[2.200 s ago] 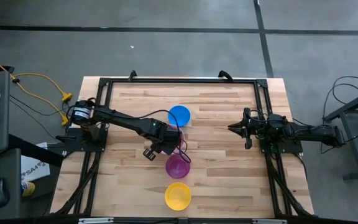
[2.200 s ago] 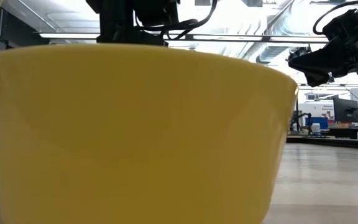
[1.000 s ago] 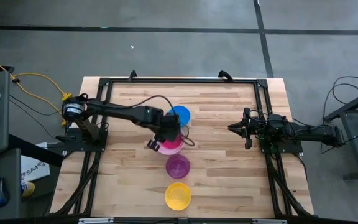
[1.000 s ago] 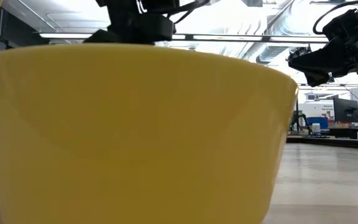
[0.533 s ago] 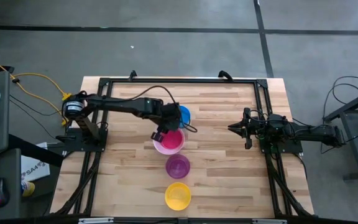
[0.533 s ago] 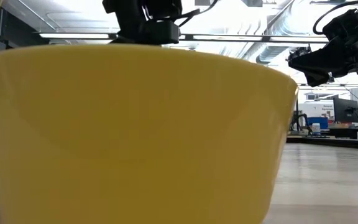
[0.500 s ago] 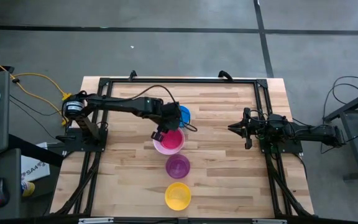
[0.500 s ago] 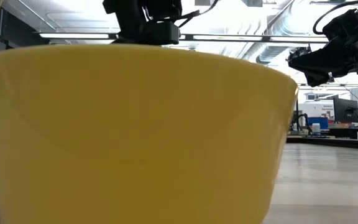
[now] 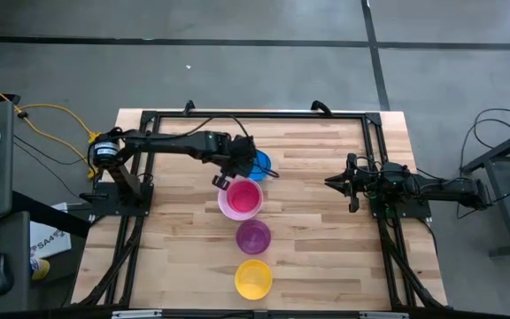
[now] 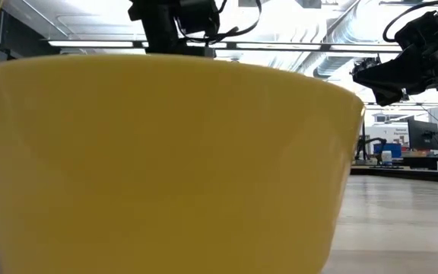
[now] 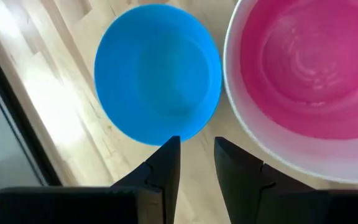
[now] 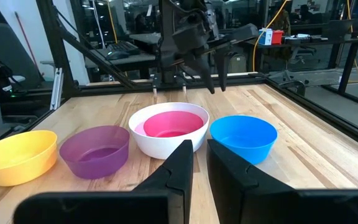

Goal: Nest bowls inside each other
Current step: Stack the blue bowl on the red bowl

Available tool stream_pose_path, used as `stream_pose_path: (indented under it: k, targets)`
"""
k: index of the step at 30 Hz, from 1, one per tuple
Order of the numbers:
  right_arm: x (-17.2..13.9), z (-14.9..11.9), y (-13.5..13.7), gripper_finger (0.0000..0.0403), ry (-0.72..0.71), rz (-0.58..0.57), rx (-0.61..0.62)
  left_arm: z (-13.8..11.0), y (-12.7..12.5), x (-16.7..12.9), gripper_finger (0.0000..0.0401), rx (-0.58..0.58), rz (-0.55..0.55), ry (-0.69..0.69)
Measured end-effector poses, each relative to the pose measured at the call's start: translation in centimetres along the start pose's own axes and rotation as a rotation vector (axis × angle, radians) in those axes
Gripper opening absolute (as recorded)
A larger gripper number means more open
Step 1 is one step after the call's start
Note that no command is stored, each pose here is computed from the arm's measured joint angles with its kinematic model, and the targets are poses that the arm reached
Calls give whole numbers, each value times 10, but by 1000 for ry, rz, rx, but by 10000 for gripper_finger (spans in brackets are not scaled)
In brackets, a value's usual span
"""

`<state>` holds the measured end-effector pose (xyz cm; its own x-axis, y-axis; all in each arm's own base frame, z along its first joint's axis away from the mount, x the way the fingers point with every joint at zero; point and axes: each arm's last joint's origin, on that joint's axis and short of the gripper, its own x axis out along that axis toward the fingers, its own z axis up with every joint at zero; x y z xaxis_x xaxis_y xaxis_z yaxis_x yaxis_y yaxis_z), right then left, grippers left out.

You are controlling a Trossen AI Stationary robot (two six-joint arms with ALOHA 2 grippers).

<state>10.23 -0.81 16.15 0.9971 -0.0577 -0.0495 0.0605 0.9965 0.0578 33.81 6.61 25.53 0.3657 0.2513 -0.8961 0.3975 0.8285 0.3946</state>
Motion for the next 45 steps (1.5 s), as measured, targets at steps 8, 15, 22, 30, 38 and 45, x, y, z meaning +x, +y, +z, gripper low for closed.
stream_pose_path:
  k: [8,15,22,30,38,45]
  targets:
    - [0,0,0,39,0,0,0,0,3,5,97,148,-60,-74]
    - [0,0,0,39,-1,-1,0,-5,5,20,97,277,-120,-69]
    - [0,0,0,39,0,-1,0,-13,14,25,97,301,-106,-47]
    - [0,0,0,39,-1,0,0,-18,18,26,97,357,-104,-43]
    - [0,0,0,39,-1,0,0,-25,5,41,97,515,-137,-40]
    - [0,0,0,39,-1,-1,0,-25,5,44,97,569,-113,-56]
